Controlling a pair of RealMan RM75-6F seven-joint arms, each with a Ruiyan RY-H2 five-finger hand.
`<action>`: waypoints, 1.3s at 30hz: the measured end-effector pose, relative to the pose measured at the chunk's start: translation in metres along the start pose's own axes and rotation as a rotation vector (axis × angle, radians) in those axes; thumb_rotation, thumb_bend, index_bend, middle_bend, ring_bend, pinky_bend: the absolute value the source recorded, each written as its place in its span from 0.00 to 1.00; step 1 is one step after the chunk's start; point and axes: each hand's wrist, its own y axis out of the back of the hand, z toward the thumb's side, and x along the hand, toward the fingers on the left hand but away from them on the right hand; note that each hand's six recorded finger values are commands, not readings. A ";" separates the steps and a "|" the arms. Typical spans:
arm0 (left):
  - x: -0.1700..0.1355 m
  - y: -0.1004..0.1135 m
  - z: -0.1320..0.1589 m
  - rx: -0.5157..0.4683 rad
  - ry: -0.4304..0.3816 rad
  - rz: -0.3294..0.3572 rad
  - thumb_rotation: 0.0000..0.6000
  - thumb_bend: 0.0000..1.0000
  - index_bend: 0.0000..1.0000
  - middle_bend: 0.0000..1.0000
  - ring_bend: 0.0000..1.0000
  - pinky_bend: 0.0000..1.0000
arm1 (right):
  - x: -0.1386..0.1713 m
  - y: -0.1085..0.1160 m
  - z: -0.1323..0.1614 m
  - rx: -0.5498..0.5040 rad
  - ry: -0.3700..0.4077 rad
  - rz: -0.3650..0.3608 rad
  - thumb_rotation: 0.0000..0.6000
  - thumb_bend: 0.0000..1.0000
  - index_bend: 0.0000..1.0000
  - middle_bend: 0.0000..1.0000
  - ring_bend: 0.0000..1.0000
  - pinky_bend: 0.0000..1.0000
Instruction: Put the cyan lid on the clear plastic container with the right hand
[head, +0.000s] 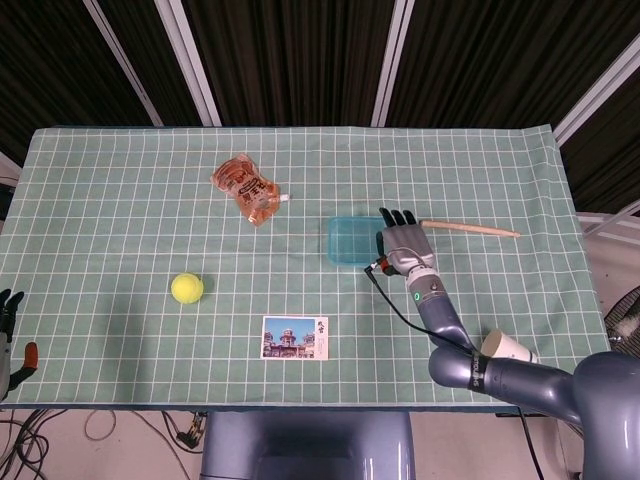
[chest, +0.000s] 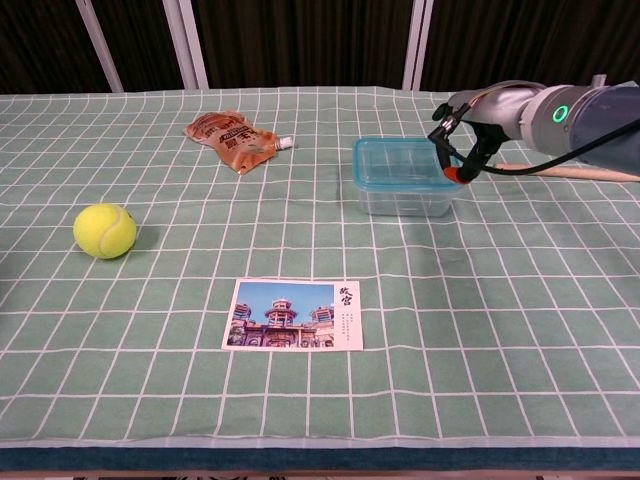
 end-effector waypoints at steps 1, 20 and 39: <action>0.000 0.000 0.000 0.000 0.000 0.000 1.00 0.50 0.04 0.00 0.00 0.00 | 0.000 -0.001 0.000 0.002 0.001 0.002 1.00 0.50 0.60 0.01 0.00 0.00; 0.000 0.000 -0.001 0.001 0.003 -0.001 1.00 0.50 0.05 0.00 0.00 0.00 | -0.008 -0.016 -0.006 0.012 -0.022 0.027 1.00 0.50 0.60 0.01 0.00 0.00; 0.000 0.000 -0.001 -0.003 0.006 -0.005 1.00 0.50 0.05 0.00 0.00 0.00 | -0.012 -0.013 0.006 -0.009 -0.007 0.001 1.00 0.50 0.60 0.00 0.00 0.00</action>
